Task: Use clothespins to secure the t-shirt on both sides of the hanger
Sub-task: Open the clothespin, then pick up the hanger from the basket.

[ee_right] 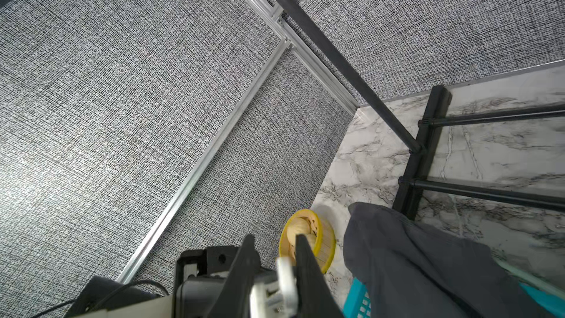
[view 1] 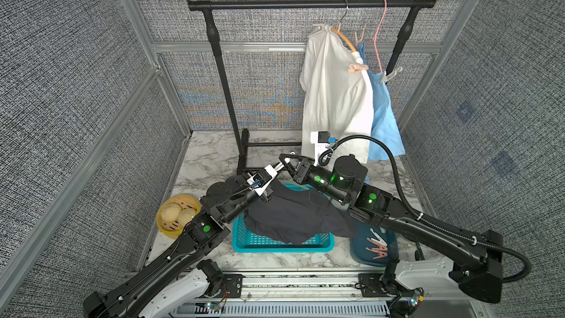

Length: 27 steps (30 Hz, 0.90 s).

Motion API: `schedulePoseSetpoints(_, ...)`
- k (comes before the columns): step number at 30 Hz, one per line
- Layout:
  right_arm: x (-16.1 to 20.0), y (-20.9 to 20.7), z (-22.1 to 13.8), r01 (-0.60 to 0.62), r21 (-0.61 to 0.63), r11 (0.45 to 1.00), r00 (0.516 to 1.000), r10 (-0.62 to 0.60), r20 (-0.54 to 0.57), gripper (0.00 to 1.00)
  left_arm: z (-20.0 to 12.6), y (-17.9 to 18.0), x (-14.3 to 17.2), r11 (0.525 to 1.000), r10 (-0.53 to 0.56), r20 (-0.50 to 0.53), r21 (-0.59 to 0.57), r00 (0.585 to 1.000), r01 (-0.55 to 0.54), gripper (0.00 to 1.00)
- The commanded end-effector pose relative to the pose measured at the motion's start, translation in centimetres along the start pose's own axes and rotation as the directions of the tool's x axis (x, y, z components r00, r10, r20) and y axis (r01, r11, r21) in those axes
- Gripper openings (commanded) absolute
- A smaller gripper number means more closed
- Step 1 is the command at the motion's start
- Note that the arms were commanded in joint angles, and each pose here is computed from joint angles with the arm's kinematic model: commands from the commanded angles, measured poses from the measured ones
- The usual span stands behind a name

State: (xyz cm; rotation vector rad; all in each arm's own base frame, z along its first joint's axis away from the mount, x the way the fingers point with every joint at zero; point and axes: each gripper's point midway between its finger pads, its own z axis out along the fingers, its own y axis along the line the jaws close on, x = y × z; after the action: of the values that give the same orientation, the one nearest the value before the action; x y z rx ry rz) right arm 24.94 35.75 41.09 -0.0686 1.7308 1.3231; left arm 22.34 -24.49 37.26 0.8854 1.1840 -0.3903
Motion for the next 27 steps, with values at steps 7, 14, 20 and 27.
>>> schedulePoseSetpoints(7,-1.7,-3.8,-0.4,0.220,0.156,0.963,0.971,-0.232,0.064,0.00,-2.2,-1.8,2.0,0.989,-0.117,-0.131,0.079,0.984,0.128,0.62)
schedulePoseSetpoints(14,-3.4,-7.9,-1.0,0.467,0.313,0.827,0.875,-0.483,-0.030,0.00,-4.5,-2.1,5.0,0.947,-0.306,-0.317,-0.004,0.898,0.321,0.65)
schedulePoseSetpoints(20,-3.8,-10.3,-2.9,0.509,0.366,0.779,0.855,-0.507,-0.110,0.00,-4.3,-1.5,7.4,0.895,-0.439,-0.442,-0.136,0.782,0.426,0.61)
schedulePoseSetpoints(27,-3.6,-11.4,-7.7,0.504,0.426,0.751,0.858,-0.493,-0.144,0.00,-1.8,-0.5,9.5,0.846,-0.530,-0.547,-0.283,0.648,0.452,0.59)
